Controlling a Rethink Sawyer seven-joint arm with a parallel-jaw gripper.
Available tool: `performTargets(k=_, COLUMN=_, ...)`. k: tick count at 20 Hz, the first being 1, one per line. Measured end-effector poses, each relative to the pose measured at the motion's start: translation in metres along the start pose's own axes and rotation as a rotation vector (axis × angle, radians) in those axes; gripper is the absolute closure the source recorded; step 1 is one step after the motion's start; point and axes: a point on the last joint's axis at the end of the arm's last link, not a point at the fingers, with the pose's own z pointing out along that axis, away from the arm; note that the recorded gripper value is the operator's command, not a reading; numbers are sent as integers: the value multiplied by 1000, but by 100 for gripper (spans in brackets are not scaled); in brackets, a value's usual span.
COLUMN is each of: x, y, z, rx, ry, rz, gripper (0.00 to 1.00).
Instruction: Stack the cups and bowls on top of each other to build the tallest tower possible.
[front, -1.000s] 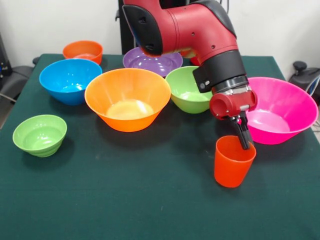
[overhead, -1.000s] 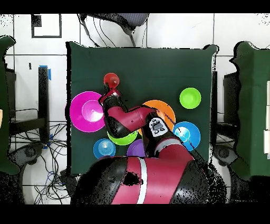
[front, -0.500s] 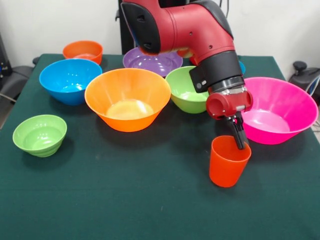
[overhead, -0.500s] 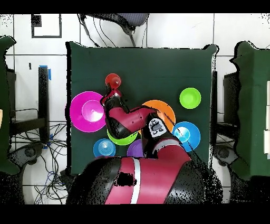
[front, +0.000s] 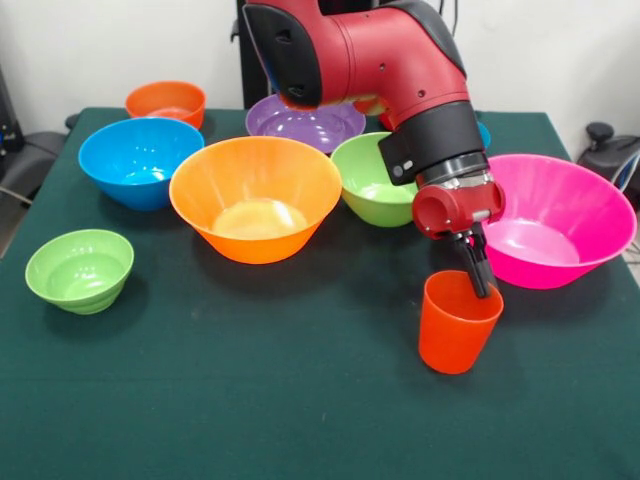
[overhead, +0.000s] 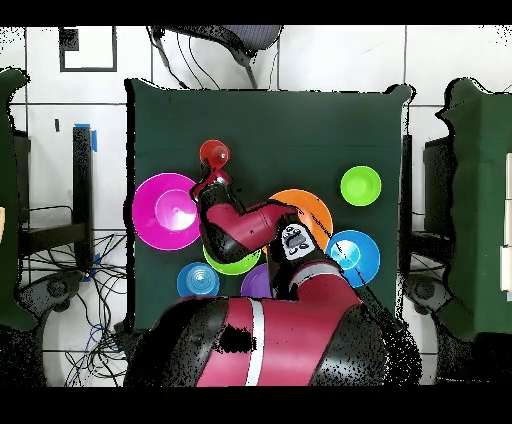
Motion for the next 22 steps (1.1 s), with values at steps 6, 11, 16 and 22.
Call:
performTargets(k=6, x=0, y=0, z=0, rx=0, ry=0, rz=0, gripper=100)
performTargets(k=11, x=0, y=0, z=0, rx=0, ry=0, rz=0, gripper=0)
performTargets(k=16, x=0, y=0, z=0, rx=0, ry=0, rz=0, gripper=0)
performTargets(k=22, x=-1, y=-2, z=0, rx=2, ry=-1, rz=-2, gripper=0)
